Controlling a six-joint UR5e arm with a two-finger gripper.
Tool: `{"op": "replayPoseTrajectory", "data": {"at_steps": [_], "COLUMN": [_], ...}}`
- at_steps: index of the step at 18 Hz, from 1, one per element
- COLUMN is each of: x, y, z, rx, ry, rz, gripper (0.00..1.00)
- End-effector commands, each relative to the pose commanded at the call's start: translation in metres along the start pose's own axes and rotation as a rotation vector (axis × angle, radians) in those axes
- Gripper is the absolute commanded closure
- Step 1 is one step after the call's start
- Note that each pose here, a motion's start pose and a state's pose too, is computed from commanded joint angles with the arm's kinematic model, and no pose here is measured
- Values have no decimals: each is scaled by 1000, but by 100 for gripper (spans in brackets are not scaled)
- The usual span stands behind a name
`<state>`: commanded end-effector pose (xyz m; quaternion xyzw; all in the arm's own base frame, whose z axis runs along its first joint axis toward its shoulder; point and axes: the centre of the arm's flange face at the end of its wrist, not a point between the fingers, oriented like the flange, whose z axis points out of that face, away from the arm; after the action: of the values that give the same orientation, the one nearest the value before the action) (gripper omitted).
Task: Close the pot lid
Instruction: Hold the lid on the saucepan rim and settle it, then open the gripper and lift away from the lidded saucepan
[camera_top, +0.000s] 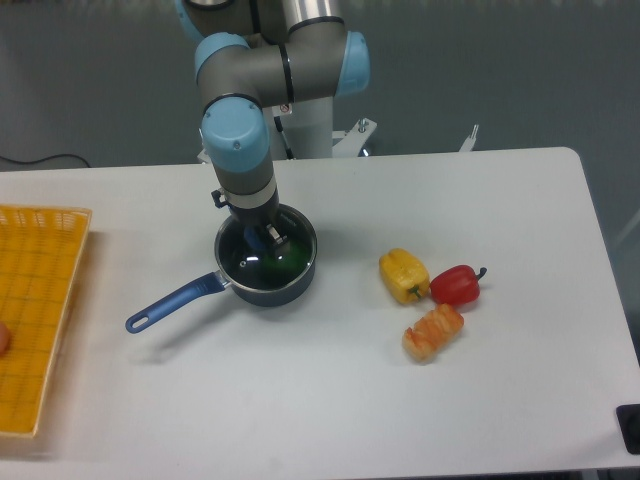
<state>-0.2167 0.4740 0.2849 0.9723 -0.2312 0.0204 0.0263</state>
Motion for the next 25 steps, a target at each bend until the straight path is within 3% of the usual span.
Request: {"op": "replayPoseTrajectory", "data": {"at_steps": [4,18,22,25], "x": [-1,-5,-24,-44], "y": [1,8,29,63], "z": [-1,-36,-57,-71], "rx": [1,23,34,12], "ry": [-3,-63,-89,-38], "rz": [2,-14,-62,-55], "gripper": [1,0,0,0]}}
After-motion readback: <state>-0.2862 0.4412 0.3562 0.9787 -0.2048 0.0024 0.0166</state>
